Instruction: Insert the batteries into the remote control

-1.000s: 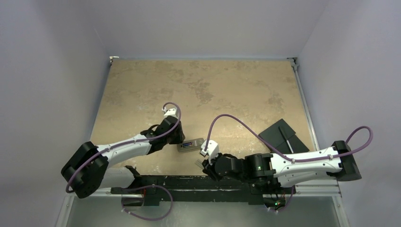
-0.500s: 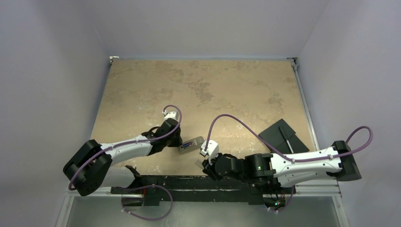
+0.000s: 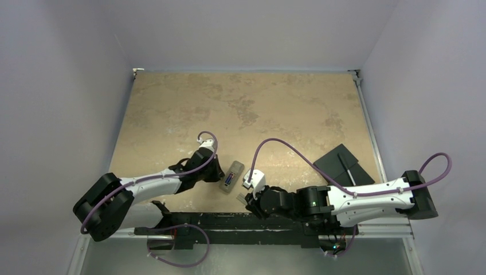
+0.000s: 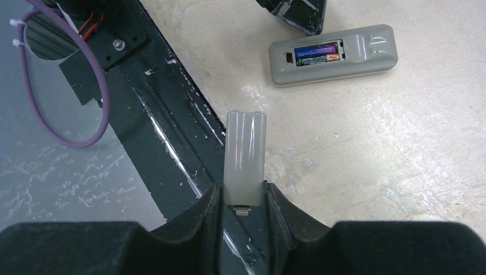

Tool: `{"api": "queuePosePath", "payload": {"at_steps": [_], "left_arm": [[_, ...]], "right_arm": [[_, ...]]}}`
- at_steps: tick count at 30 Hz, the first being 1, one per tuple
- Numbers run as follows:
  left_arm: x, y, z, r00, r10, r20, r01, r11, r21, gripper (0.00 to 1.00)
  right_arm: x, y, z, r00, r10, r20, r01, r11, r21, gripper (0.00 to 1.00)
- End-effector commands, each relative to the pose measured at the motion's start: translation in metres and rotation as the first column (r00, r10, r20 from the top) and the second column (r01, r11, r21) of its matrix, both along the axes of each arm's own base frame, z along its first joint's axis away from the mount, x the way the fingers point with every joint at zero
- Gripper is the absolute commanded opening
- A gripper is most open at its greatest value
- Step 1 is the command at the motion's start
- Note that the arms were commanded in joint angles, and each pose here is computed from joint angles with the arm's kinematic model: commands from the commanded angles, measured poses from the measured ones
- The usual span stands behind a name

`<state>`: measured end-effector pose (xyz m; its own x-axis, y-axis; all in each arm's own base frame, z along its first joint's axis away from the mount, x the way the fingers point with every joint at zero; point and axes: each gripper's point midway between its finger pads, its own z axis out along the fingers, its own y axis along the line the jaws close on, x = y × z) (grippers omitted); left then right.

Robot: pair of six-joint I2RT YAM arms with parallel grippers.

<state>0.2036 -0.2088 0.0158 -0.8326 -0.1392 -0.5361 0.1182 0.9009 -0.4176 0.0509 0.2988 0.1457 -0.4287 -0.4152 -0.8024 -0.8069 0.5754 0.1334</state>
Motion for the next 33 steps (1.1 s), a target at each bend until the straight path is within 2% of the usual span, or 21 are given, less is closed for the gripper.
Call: {"api": "queuePosePath", "payload": {"at_steps": [1, 21, 33], "left_arm": [[-0.034, 0.002, -0.024, 0.991, -0.051, -0.121, 0.049, 0.999, -0.022, 0.00], [-0.083, -0.001, -0.025, 0.970, -0.090, -0.225, 0.046, 0.980, -0.195, 0.00], [-0.089, -0.016, -0.023, 0.965, -0.130, -0.226, 0.071, 0.965, -0.252, 0.00]], "right_arm": [[0.004, 0.002, 0.007, 0.999, -0.047, -0.005, 0.047, 0.999, 0.017, 0.10], [0.021, -0.001, -0.008, 0.991, -0.131, 0.012, 0.131, 0.990, -0.055, 0.11], [0.030, 0.000, -0.018, 0.988, -0.156, 0.005, 0.156, 0.985, -0.070, 0.10]]}}
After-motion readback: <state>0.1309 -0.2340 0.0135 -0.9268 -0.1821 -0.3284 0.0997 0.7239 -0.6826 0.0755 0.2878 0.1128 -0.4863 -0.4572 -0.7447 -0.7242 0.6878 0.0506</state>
